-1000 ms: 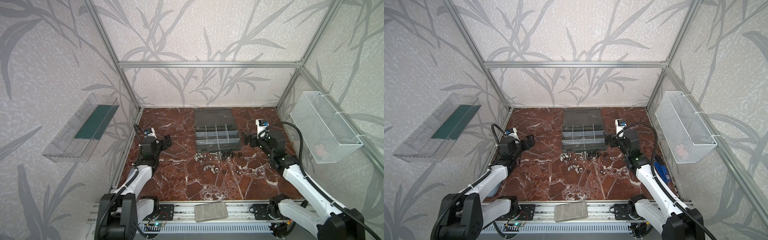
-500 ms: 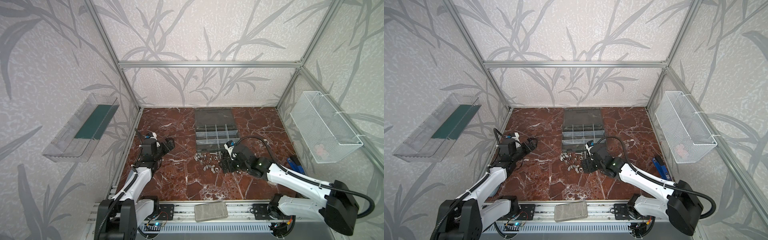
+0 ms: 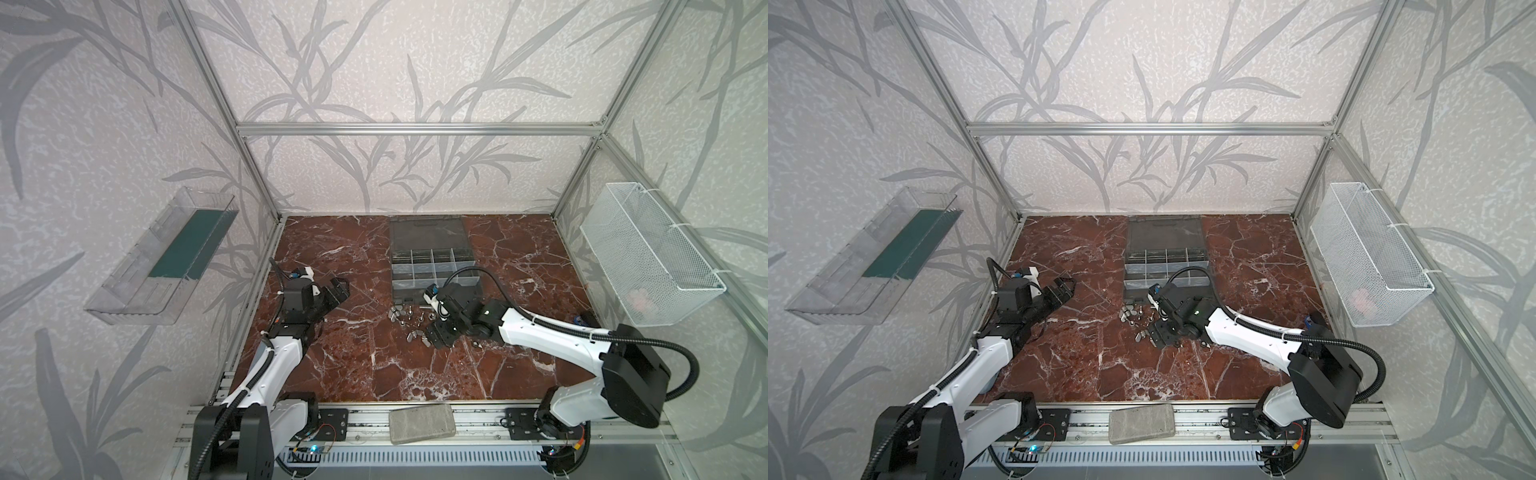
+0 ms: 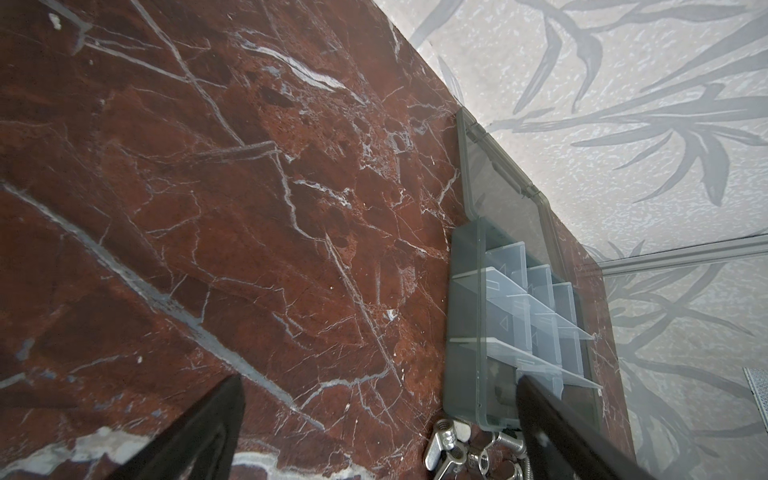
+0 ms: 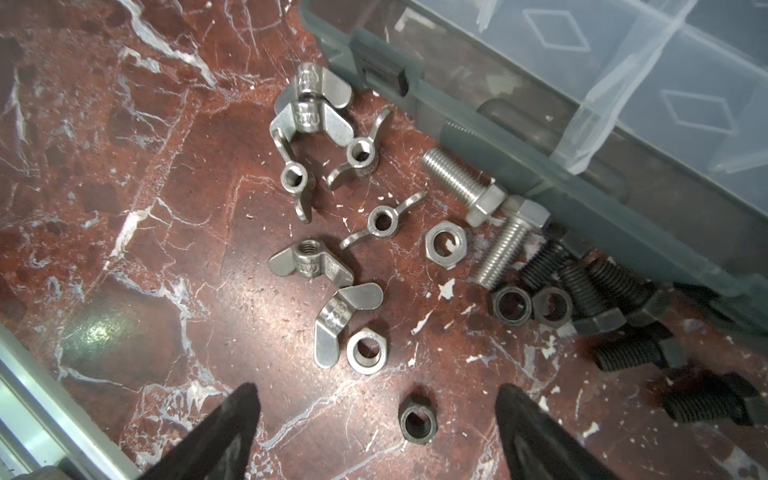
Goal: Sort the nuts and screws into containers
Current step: 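Move the right gripper over the pile of wing nuts while the left arm lifts slightly, then lower the right gripper and grasp a silver wing nut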
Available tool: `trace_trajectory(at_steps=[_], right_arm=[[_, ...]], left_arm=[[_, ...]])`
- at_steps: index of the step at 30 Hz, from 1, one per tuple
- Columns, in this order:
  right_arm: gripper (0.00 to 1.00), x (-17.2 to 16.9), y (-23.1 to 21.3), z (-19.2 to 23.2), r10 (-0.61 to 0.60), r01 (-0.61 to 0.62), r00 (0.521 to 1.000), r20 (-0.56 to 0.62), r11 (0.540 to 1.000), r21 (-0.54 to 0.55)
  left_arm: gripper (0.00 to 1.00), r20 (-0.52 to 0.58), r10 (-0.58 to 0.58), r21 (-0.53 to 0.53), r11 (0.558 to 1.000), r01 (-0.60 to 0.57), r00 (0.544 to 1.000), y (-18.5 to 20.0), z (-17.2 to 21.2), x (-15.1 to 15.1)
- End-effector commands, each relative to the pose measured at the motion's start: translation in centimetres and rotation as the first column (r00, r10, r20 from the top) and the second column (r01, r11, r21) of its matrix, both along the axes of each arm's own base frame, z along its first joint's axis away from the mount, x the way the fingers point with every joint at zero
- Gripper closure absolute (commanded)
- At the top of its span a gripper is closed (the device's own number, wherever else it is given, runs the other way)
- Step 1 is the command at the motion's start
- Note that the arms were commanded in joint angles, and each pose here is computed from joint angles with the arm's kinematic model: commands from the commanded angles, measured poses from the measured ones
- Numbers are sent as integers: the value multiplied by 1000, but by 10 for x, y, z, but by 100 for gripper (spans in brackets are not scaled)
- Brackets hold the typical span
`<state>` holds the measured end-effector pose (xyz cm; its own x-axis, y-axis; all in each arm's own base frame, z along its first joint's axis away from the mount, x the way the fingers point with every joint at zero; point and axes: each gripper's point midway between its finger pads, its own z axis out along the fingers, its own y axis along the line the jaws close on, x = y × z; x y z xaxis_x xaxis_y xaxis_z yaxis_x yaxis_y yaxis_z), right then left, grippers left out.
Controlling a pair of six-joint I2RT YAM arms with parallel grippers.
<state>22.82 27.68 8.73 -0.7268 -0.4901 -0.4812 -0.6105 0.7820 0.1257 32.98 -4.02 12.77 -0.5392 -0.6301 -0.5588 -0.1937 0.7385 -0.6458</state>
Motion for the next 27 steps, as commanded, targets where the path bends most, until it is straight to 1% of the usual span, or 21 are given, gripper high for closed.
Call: trace_trajectory(at_steps=[1, 4, 8, 9, 10, 15, 20, 27], right_arm=[[14, -7, 11, -1, -5, 4, 999, -35, 1000, -23], [16, -11, 21, -9, -12, 8, 998, -61, 998, -67], [21, -16, 28, -26, -23, 7, 994, -108, 989, -148], [22, -16, 31, -25, -24, 8, 994, -104, 988, -151], [23, -16, 30, -34, -32, 11, 993, -112, 984, -181], [28, -14, 28, -40, -68, 43, 991, -115, 976, -212], [38, -15, 27, -47, -78, 49, 989, -122, 973, -224], [46, -12, 25, -55, -97, 65, 988, -116, 966, -251]], left_arm=[[1, -16, 0, -6, 1000, -1, 1000, -1, -3, -3], [1, -15, -2, -2, 1000, 2, 1000, -1, -3, -2], [1, -20, -7, 5, 1000, 7, 1000, -1, -4, -2], [0, -20, -7, 6, 1000, 7, 1000, -1, -4, -3], [1, -20, -8, 9, 1000, 8, 1000, -1, -4, -3], [0, -22, -10, 20, 1000, 11, 1000, 0, -4, -4], [1, -19, -7, 24, 1000, 8, 1000, 1, -4, -4], [1, -21, -9, 25, 1000, 10, 1000, 0, -5, -4]])
